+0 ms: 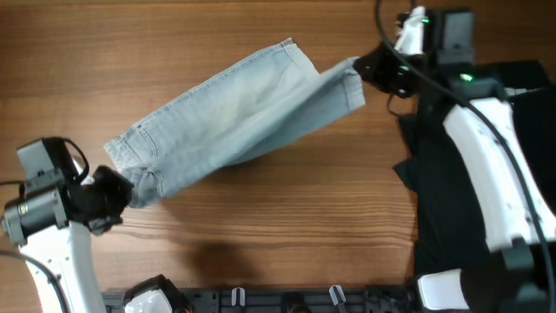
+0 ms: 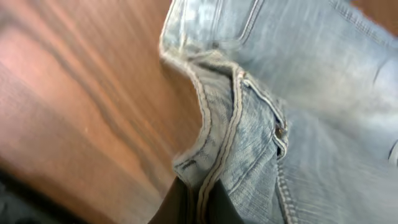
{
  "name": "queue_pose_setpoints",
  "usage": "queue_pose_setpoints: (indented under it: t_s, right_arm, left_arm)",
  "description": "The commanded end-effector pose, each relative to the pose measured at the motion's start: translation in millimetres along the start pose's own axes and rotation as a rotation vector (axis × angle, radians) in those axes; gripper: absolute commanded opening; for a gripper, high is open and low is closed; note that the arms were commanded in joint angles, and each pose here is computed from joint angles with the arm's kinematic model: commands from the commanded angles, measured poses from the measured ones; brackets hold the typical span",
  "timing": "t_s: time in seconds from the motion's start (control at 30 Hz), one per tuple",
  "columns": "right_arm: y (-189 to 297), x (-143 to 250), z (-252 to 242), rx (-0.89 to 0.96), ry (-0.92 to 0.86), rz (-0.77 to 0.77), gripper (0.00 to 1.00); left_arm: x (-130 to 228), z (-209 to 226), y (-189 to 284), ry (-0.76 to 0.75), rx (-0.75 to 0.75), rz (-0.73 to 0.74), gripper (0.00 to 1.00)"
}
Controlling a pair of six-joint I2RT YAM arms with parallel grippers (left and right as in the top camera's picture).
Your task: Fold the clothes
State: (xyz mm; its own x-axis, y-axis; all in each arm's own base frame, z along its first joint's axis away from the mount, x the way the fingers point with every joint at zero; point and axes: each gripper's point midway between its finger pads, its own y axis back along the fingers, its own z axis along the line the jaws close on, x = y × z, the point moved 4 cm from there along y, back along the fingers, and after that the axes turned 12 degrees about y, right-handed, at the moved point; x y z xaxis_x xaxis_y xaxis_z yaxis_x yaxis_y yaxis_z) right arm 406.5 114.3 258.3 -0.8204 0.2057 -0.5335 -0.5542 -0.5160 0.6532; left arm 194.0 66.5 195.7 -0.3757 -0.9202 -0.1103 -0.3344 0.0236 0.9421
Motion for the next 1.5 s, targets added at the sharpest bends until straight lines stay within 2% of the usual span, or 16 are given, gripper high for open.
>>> queue_pose_setpoints:
  t_s: [0.0,0.2,0.3,0.37,0.4,0.47,0.53,0.63,0.83,0.87,0.97,1.0,1.23,1.33,1.4,1.47]
  right_arm:
    - [-45,-6,-5,0.001,-0.033,0.008,0.04]
    - [-113,6,-17,-0.026,-0.099,0.055,0.04]
    - [-133,5,-13,-0.062,-0.080,0.031,0.10]
    - [-139,-2,-7,-0.089,-0.039,-0.011,0.26]
    - [-142,-7,-3,-0.107,-0.017,-0.037,0.50]
    - [-144,-12,1,-0.120,0.027,-0.071,0.75]
    - [-143,-11,-3,-0.113,0.050,-0.062,0.79]
    - [-141,6,-19,-0.074,0.077,0.031,0.79]
    - [-134,51,-43,0.014,0.154,0.250,0.78]
    - [-133,52,-46,0.031,0.152,0.256,0.78]
    - [-133,52,-46,0.034,0.149,0.254,0.78]
    - [-134,48,-45,0.029,0.155,0.236,0.78]
    - [-150,12,-25,0.000,0.103,0.033,0.75]
    - [-164,19,-40,0.063,0.084,0.046,0.71]
    - [-179,32,-51,0.067,0.068,0.088,0.60]
    - [-194,40,-55,0.026,0.076,0.110,0.60]
  left_arm:
    - [-29,-11,-14,0.013,-0.018,-0.061,0.06]
    - [-60,-28,-66,0.010,-0.037,-0.041,0.11]
    - [-73,-34,-92,0.011,-0.041,-0.037,0.12]
    - [-76,-35,-99,0.012,-0.040,-0.036,0.14]
    - [-78,-36,-101,0.011,-0.038,-0.039,0.19]
    - [-81,-39,-101,0.011,-0.025,-0.053,0.29]
    - [-85,-43,-101,0.007,-0.002,-0.073,0.41]
    - [-90,-48,-101,0.002,0.019,-0.096,0.53]
    - [-94,-53,-100,-0.007,0.045,-0.116,0.53]
    - [-94,-53,-100,-0.012,0.049,-0.112,0.48]
    - [-89,-58,-100,-0.042,0.086,-0.078,0.17]
    - [-86,-62,-100,-0.063,0.111,-0.056,0.14]
    - [-76,-63,-100,-0.063,0.138,0.004,0.14]
    - [-76,-63,-100,-0.062,0.137,0.005,0.14]
    - [-77,-63,-100,-0.063,0.138,0.004,0.14]
    - [-76,-63,-100,-0.062,0.138,0.004,0.14]
